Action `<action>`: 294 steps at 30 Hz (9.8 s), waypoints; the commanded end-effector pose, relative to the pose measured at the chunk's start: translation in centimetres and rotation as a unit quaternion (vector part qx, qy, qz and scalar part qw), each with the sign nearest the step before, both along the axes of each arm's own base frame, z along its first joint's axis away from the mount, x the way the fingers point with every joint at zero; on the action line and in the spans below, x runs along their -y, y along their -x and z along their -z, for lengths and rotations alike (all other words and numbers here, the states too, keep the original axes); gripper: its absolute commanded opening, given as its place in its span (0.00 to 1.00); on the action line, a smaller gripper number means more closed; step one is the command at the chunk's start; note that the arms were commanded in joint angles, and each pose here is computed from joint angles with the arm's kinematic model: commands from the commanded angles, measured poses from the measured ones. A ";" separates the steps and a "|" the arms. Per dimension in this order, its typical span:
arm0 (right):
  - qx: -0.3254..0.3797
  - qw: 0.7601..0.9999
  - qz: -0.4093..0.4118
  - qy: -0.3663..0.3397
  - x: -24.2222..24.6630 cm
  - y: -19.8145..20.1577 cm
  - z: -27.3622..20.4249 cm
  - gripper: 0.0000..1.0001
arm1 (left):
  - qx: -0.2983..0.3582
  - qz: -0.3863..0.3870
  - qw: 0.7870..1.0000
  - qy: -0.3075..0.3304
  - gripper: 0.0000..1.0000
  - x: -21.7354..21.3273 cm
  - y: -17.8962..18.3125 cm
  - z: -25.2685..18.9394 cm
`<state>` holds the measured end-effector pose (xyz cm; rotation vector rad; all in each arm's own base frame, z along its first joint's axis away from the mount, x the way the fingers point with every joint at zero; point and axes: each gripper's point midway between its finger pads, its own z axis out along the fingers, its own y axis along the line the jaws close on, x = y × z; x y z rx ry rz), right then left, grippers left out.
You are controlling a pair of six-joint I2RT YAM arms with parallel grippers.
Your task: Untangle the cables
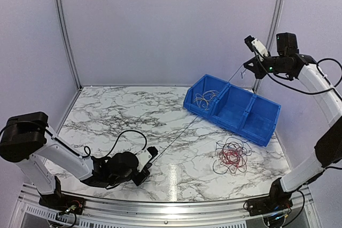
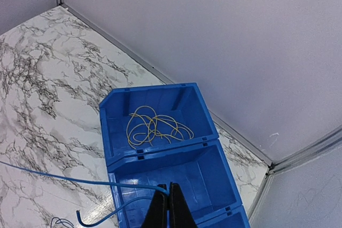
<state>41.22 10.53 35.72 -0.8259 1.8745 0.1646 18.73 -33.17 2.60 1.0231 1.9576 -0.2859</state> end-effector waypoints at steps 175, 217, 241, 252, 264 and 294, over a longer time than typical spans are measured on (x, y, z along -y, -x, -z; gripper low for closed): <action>0.234 0.929 -0.269 -0.101 -8.7 19.8 -21.8 0.00 | -0.039 0.042 0.923 0.380 0.45 26.5 -2.9 -5.9; 0.044 0.995 0.082 -0.040 8.3 -6.0 4.4 0.00 | -0.002 0.043 0.882 0.469 0.64 10.9 1.9 -21.0; -0.095 0.991 0.061 -0.072 7.1 -3.4 12.3 0.45 | -0.022 -0.004 0.905 0.425 0.67 11.2 0.7 -16.6; -0.120 0.986 -0.109 -0.031 -3.3 5.7 15.7 0.35 | -0.036 -0.111 0.931 0.347 0.68 9.9 -2.2 -11.7; -0.231 0.941 -0.228 0.097 -9.8 10.4 26.0 0.44 | -0.101 -0.121 0.932 0.327 0.66 10.2 -2.2 -8.6; -0.208 0.944 -0.172 0.189 -10.9 8.2 28.5 0.00 | -0.127 -0.110 0.932 0.322 0.65 11.0 -1.6 -7.5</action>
